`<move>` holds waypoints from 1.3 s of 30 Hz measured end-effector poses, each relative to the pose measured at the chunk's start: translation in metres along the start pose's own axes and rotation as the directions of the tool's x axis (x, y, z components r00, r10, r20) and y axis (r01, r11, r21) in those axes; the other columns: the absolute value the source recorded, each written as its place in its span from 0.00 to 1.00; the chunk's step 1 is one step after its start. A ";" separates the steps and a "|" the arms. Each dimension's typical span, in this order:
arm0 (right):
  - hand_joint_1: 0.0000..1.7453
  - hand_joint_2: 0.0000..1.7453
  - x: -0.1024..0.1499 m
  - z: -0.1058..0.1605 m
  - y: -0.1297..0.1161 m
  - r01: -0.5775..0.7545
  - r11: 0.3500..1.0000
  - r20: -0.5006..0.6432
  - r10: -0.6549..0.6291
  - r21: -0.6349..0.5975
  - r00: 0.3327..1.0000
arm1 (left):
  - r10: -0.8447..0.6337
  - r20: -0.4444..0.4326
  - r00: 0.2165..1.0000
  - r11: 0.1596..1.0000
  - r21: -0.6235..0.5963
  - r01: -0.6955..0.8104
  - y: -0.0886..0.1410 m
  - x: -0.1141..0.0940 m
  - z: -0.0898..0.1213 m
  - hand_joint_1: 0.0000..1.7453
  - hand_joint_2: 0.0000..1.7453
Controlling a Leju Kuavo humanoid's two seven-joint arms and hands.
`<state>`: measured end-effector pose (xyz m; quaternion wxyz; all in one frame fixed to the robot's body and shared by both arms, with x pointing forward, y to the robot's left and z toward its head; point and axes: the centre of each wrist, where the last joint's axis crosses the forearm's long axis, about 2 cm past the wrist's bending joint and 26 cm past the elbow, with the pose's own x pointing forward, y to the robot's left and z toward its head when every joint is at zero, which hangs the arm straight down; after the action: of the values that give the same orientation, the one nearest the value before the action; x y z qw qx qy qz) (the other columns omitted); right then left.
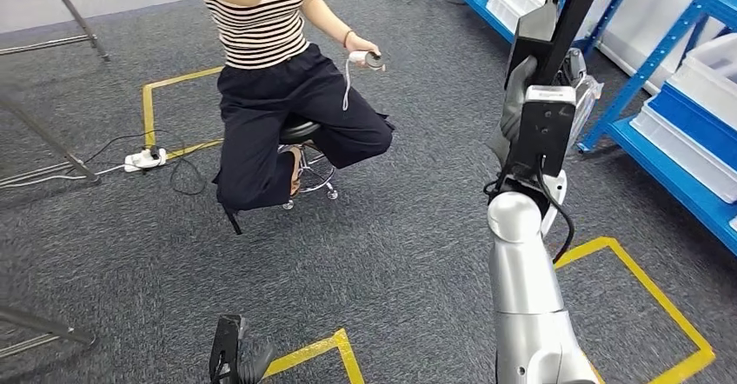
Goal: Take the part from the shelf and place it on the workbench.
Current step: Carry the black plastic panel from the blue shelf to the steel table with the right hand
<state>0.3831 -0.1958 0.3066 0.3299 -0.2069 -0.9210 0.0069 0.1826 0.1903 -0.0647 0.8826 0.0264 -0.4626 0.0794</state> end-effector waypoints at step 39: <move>1.00 1.00 0.087 -0.126 0.113 -0.030 0.986 -0.051 0.040 0.166 0.998 | 0.005 0.013 1.000 0.998 -0.066 -0.004 0.000 0.019 -0.013 0.00 1.00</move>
<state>0.4421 -0.0748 0.4407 0.3707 -0.1950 -0.9042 0.0836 0.2040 0.1942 -0.0564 0.8798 -0.0031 -0.4706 0.0661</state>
